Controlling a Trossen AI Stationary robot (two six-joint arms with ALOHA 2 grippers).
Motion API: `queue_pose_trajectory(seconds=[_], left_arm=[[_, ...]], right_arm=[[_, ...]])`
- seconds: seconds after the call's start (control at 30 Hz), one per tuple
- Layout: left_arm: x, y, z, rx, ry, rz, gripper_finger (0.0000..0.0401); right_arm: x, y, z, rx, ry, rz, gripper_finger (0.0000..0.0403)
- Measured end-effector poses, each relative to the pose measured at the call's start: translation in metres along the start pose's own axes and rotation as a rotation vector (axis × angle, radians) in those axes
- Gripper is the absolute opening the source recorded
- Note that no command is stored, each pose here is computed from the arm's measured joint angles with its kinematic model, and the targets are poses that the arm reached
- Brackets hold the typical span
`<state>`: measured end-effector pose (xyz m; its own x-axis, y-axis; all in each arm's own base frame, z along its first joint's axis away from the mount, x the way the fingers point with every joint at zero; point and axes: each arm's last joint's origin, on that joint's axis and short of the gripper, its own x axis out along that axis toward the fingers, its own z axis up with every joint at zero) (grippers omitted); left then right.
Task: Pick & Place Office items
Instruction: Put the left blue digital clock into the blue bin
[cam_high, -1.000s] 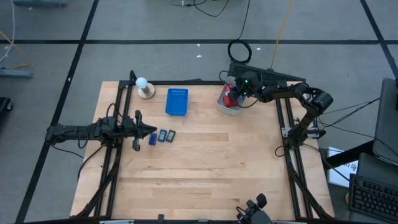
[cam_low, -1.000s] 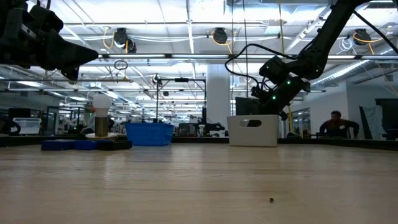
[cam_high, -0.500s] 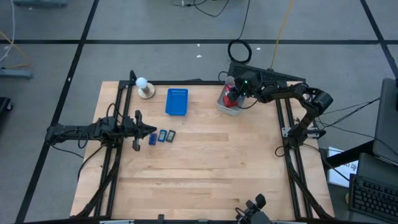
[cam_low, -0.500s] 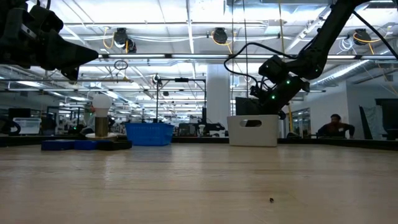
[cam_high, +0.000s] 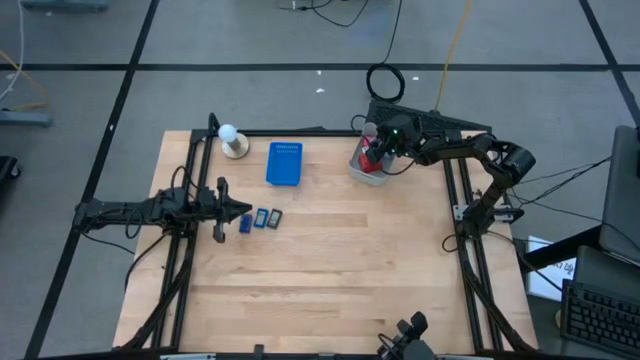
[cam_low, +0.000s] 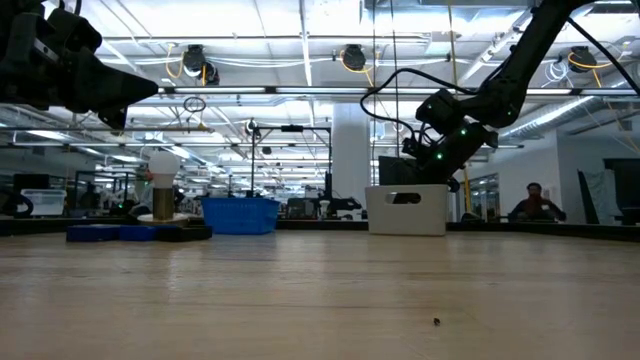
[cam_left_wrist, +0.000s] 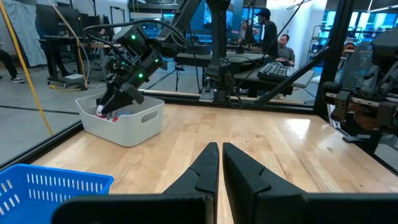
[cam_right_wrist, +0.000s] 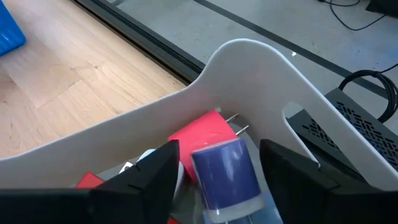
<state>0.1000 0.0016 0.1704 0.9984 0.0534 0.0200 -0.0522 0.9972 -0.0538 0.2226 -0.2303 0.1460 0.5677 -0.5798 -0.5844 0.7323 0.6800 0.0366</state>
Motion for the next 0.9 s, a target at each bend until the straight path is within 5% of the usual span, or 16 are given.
queue_pose_trajectory(seconds=[0.9], left_arm=[[0.000,0.000,0.000,0.000,0.000,0.000,0.0021]], right_arm=[[-0.028,0.028,0.025,-0.098,-0.143,0.073,0.0224]])
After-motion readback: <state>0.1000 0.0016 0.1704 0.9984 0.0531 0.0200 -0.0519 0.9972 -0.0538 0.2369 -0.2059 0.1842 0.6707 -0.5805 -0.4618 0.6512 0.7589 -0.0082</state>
